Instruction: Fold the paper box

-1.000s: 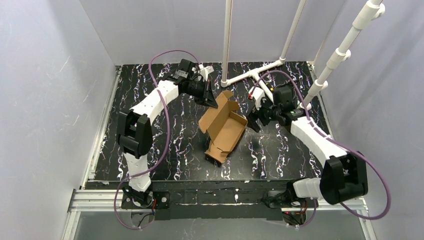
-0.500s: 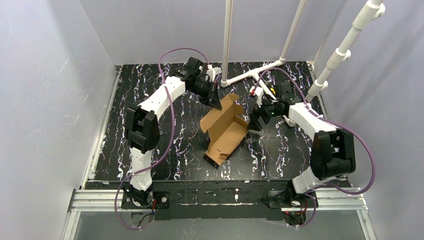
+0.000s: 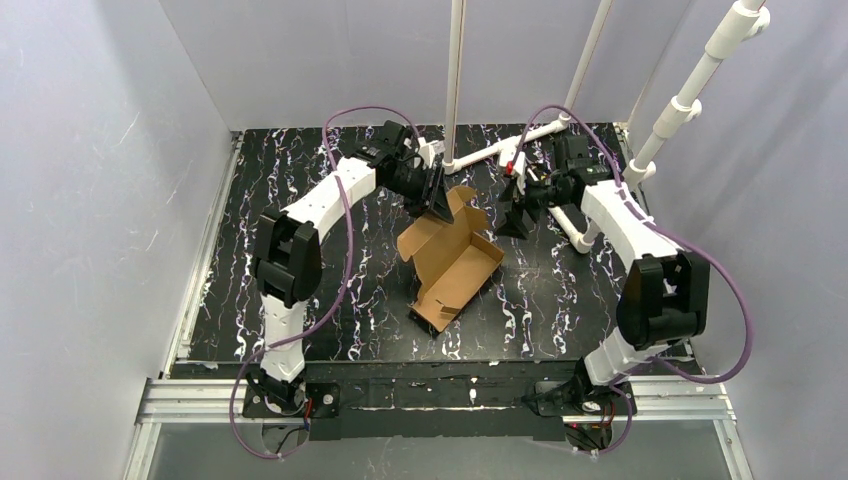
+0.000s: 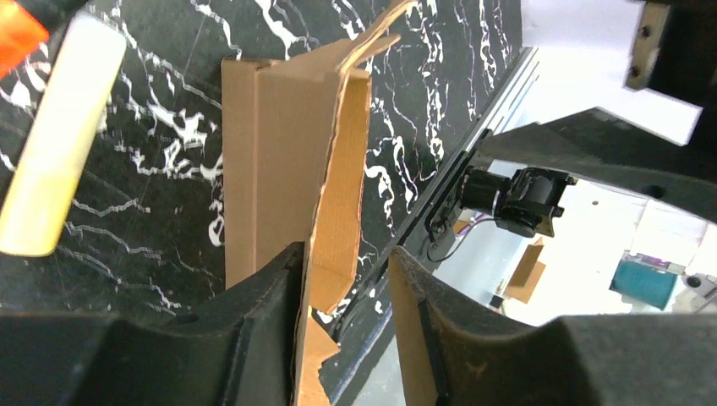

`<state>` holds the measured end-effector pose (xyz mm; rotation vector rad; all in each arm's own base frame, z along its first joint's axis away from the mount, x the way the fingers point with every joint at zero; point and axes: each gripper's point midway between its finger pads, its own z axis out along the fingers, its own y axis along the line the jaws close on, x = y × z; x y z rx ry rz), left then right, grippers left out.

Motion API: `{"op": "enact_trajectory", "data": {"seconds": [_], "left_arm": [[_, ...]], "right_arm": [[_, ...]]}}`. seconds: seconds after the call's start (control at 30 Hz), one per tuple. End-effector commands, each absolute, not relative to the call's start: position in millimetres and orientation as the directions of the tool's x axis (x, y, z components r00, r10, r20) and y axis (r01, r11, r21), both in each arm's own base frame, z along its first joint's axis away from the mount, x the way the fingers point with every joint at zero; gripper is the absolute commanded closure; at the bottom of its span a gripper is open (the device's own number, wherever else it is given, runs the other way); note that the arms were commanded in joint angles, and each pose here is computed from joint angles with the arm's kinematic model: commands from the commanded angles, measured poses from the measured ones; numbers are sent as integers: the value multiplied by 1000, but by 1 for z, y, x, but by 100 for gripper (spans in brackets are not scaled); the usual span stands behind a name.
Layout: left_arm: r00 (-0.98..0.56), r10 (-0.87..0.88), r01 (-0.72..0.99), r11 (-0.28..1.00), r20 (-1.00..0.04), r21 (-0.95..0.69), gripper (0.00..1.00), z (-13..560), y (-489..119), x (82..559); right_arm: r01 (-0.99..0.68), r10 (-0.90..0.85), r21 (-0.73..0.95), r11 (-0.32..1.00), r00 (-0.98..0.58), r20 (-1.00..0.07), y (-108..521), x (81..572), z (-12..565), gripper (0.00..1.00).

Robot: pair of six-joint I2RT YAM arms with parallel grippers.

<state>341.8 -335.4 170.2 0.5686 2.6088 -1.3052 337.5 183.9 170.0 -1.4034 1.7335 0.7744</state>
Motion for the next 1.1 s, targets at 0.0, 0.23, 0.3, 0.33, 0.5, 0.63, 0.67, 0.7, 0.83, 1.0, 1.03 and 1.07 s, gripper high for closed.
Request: {"op": "enact_trajectory", "data": {"seconds": [0.0,0.23,0.3,0.33,0.5,0.63,0.67,0.7,0.83,1.0,1.03,1.07], "left_arm": [[-902,189,426,535,-389,-729,60,210,-328,336],[-910,94,390,523,-403,-758,61,222,-324,322],[-909,67,381,531,-411,-757,63,223,-320,316],[-909,55,377,527,-412,-761,64,222,-318,313],[-917,26,354,510,-397,-784,69,217,-319,297],[-924,27,340,508,-380,-791,78,211,-322,288],[-924,28,341,510,-381,-790,79,211,-322,286],[-924,27,340,512,-381,-789,80,211,-322,285],[-925,22,335,518,-379,-787,83,211,-322,284],[-922,21,340,525,-387,-780,83,216,-321,284],[-920,22,342,532,-392,-775,82,218,-319,283],[-916,23,349,536,-400,-769,81,221,-318,283]], "right_arm": [[-995,-487,-41,89,-7,-873,195,342,189,2],[-998,-530,-66,-21,67,-845,224,360,208,2],[-996,-524,-83,-37,91,-847,233,360,223,2],[-994,-529,-100,-33,102,-843,237,364,229,2],[-992,-561,-99,-76,124,-818,254,364,231,1],[-978,-605,-48,-205,165,-779,266,335,212,2],[-971,-622,-37,-238,181,-762,267,327,208,2],[-962,-638,-27,-272,201,-744,266,319,204,2],[-938,-670,14,-345,236,-704,259,298,193,4],[-936,-699,-6,-353,268,-663,255,300,184,22],[-934,-703,-3,-356,270,-658,255,300,182,30],[-932,-707,5,-362,270,-654,254,299,181,37]]}}
